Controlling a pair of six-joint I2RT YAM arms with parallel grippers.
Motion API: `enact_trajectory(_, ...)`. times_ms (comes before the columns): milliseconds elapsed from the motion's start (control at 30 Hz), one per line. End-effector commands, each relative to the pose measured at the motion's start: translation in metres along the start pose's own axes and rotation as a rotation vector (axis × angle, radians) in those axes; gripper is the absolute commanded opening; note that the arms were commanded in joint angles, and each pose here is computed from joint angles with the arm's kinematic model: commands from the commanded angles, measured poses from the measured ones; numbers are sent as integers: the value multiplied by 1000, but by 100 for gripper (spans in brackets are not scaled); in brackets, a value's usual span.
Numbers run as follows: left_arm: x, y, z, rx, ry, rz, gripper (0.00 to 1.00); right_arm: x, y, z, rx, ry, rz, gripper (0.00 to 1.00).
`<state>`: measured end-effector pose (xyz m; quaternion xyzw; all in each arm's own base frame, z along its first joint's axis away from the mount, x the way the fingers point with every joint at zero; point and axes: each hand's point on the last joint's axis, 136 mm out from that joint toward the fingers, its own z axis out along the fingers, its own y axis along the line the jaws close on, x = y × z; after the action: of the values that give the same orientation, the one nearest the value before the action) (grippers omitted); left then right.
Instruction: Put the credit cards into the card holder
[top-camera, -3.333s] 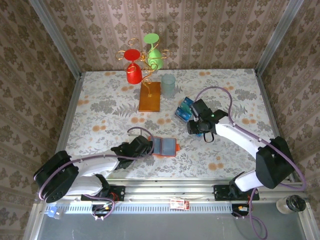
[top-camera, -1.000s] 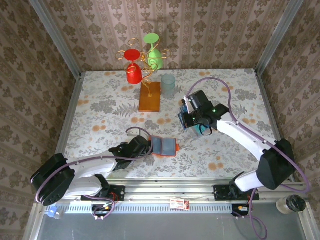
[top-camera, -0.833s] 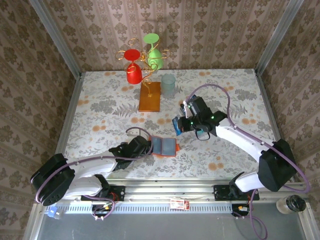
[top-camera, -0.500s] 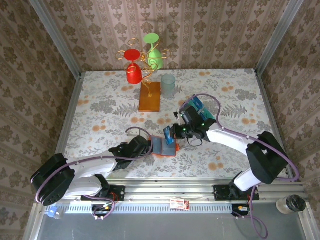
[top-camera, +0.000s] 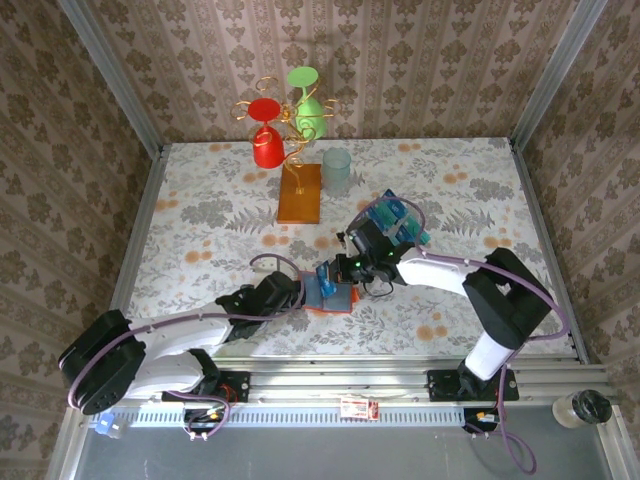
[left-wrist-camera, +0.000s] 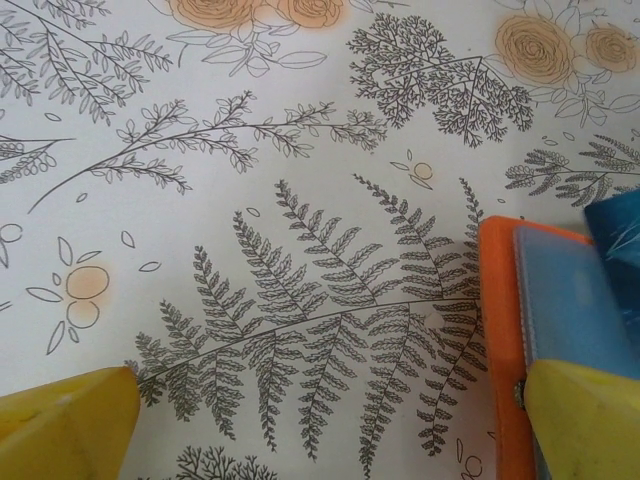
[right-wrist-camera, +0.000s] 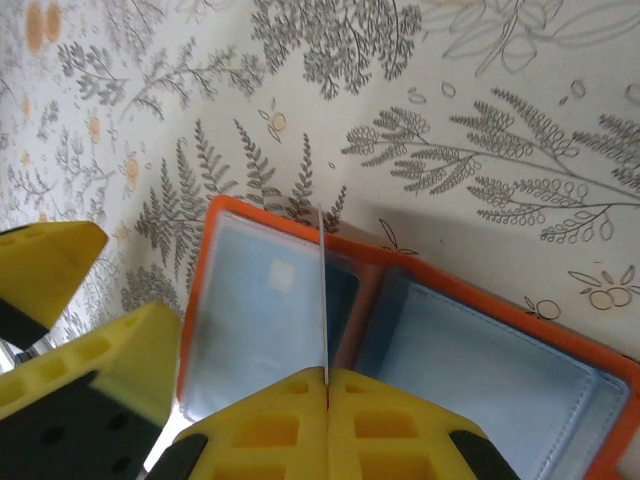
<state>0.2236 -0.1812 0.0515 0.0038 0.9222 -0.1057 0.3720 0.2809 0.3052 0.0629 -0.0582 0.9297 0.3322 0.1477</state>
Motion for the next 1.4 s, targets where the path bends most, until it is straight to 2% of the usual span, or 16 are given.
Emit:
enact_trajectory(0, 5, 12, -3, -39, 2, 0, 100, 4, 8, 10, -40, 29, -2, 0)
enact_trajectory(333, 1, 7, -4, -18, 3, 18, 100, 12, 4, 19, -41, 72, -8, 0)
enact_trajectory(933, 19, 3, 14, -45, 72, 79, 100, 9, 10, 15, -58, 70, -18, 0)
enact_trajectory(1367, 29, 9, 13, -71, 82, 78, 100, -7, 16, -12, -64, -68, 20, 0)
